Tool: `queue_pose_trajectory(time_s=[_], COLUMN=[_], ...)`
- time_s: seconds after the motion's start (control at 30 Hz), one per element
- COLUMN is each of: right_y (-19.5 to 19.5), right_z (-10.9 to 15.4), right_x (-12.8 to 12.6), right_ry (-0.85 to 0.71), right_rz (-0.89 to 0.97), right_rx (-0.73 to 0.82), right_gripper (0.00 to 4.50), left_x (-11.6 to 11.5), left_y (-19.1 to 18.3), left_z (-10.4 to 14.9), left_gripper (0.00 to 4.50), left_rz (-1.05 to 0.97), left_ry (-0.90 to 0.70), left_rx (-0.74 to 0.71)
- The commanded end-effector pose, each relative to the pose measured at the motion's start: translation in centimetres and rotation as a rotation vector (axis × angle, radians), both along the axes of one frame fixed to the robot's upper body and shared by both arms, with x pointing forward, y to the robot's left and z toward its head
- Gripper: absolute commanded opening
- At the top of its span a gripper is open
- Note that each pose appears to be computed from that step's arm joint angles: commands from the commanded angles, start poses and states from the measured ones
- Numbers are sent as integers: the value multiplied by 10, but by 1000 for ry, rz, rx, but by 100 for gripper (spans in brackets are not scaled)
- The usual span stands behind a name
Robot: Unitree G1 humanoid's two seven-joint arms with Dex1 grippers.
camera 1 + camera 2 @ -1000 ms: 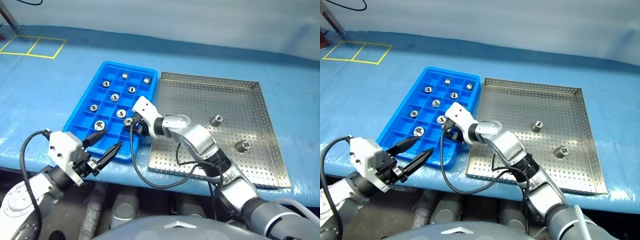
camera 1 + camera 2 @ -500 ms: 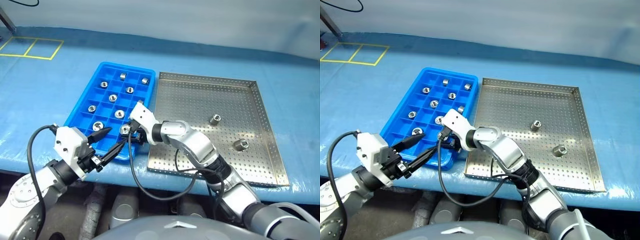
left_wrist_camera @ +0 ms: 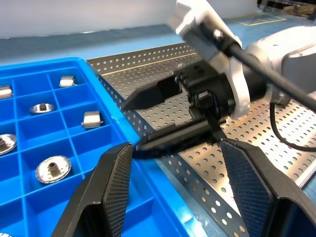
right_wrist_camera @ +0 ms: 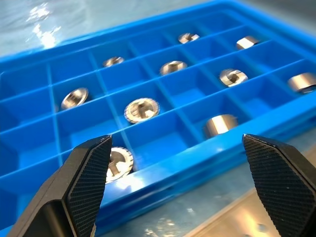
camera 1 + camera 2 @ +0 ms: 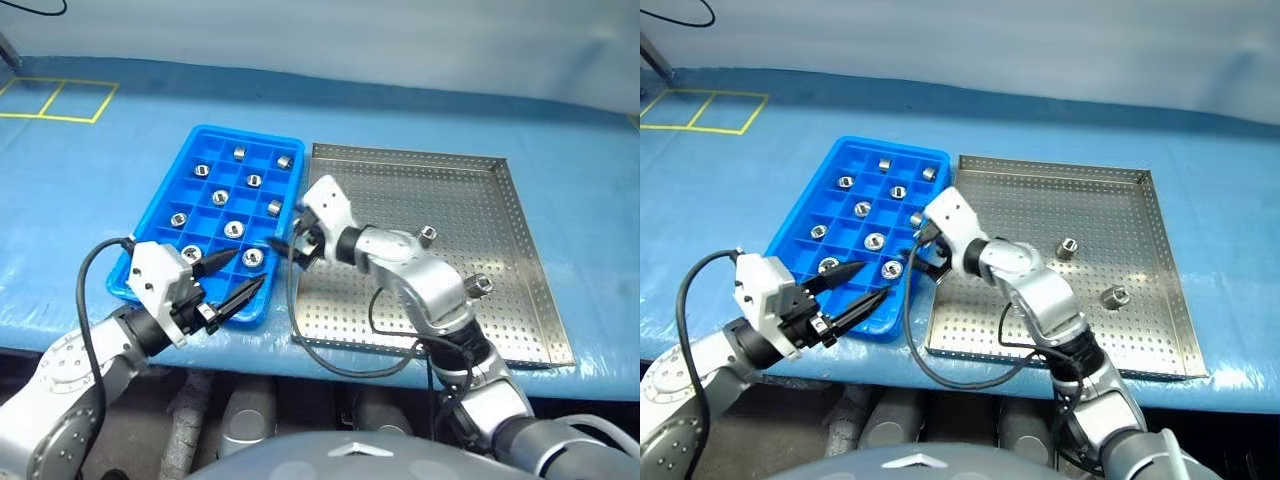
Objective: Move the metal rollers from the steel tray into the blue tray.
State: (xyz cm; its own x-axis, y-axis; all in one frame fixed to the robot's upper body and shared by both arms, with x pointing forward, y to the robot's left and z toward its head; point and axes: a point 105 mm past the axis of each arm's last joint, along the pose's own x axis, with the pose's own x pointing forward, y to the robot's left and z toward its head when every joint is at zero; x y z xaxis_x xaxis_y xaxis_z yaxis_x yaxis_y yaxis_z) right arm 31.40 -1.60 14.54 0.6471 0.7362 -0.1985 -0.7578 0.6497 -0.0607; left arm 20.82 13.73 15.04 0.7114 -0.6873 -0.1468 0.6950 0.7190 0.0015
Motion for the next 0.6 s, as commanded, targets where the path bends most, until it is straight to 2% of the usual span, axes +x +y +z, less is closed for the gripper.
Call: queue_pose_trajectory(time_s=[0.03,0.27,0.43,0.6], right_y=[-43,-124,-165,-188], right_z=[18,-8,-25,-34], right_x=[3,-8,-27,-44], right_ry=[-58,18,82,124], right_rz=[-177,-543,-763,-898], right_rx=[8,-92,-128,-111], right_gripper=[447,447,447,447], left_x=[4,33,48,54], left_y=[-10,-39,-67,-90], left_z=[3,-3,-6,-14], left_gripper=[313,313,313,313], left_rz=[-61,-166,-282,-400], left_ry=[-8,-4,0,4], left_rx=[-13,-8,-2,36])
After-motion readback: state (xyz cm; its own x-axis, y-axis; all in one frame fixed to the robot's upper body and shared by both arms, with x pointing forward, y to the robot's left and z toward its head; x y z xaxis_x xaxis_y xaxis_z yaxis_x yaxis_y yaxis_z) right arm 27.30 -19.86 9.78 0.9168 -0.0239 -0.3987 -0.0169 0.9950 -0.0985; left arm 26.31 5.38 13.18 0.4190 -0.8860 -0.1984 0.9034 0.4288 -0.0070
